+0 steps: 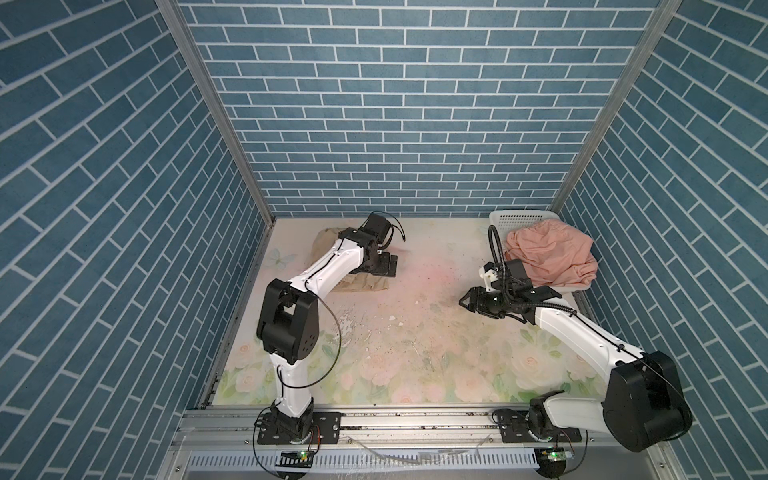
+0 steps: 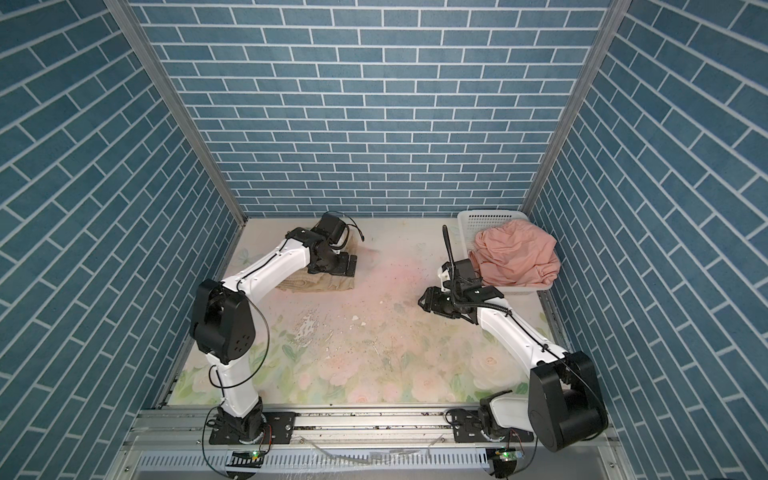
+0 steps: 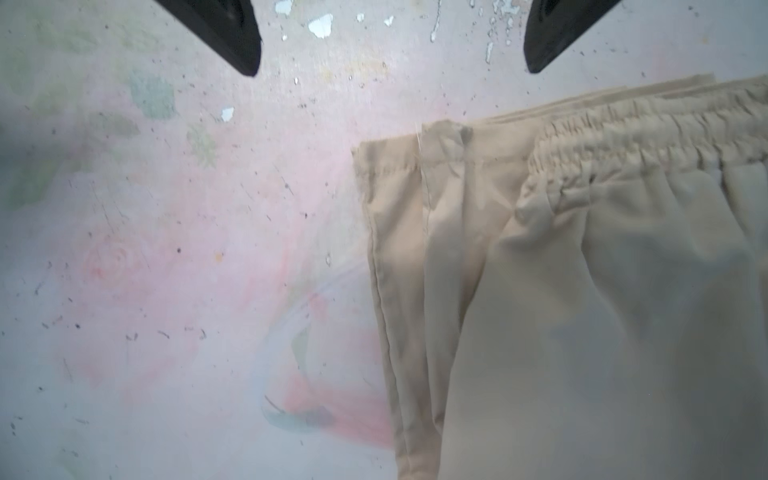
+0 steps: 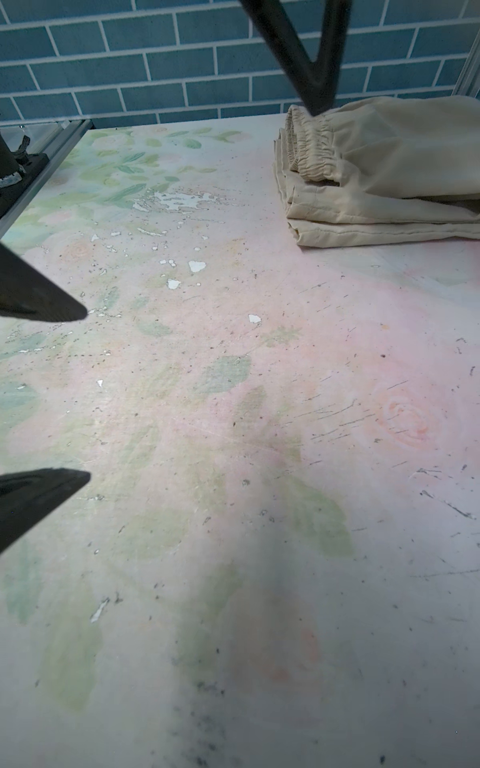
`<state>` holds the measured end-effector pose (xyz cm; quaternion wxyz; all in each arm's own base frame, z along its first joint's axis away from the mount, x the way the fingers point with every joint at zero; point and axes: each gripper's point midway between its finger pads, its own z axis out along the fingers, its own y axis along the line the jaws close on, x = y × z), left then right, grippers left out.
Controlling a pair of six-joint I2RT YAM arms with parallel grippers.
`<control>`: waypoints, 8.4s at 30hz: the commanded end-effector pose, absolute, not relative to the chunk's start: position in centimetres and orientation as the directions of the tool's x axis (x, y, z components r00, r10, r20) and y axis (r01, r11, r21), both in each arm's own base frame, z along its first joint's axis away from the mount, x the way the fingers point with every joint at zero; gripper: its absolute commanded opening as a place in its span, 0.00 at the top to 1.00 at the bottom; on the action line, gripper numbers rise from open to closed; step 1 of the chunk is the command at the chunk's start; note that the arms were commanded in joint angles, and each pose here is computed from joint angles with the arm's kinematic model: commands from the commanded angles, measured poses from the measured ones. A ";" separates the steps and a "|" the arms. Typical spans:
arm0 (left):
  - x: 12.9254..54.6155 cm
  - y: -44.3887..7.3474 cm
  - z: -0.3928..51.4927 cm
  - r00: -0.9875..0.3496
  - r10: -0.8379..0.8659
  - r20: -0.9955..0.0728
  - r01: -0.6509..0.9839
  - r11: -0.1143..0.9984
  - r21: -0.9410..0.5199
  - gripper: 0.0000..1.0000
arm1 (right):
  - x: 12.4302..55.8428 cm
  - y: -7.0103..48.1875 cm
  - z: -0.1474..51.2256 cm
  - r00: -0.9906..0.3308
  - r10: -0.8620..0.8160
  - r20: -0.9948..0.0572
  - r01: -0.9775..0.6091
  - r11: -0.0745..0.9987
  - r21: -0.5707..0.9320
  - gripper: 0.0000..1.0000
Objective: Fold and stack the shorts
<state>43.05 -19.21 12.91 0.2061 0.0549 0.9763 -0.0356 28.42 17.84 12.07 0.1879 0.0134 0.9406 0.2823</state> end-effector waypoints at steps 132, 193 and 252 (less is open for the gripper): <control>37.1 -15.9 11.7 -0.900 -0.024 -0.435 0.117 0.948 -0.295 0.27 | 37.9 26.9 16.7 -0.762 0.026 -0.648 -0.324 0.850 0.415 0.31; 41.1 -17.0 22.3 -0.785 0.031 -0.618 0.280 0.908 -0.310 0.17 | 44.5 -4.3 17.9 -0.827 0.100 -0.553 0.219 0.963 -0.154 0.23; 28.2 -6.8 21.7 -0.724 0.011 -0.690 0.114 0.988 -0.104 0.00 | 39.9 7.4 51.7 -0.291 0.189 -0.938 -0.354 0.890 0.289 1.00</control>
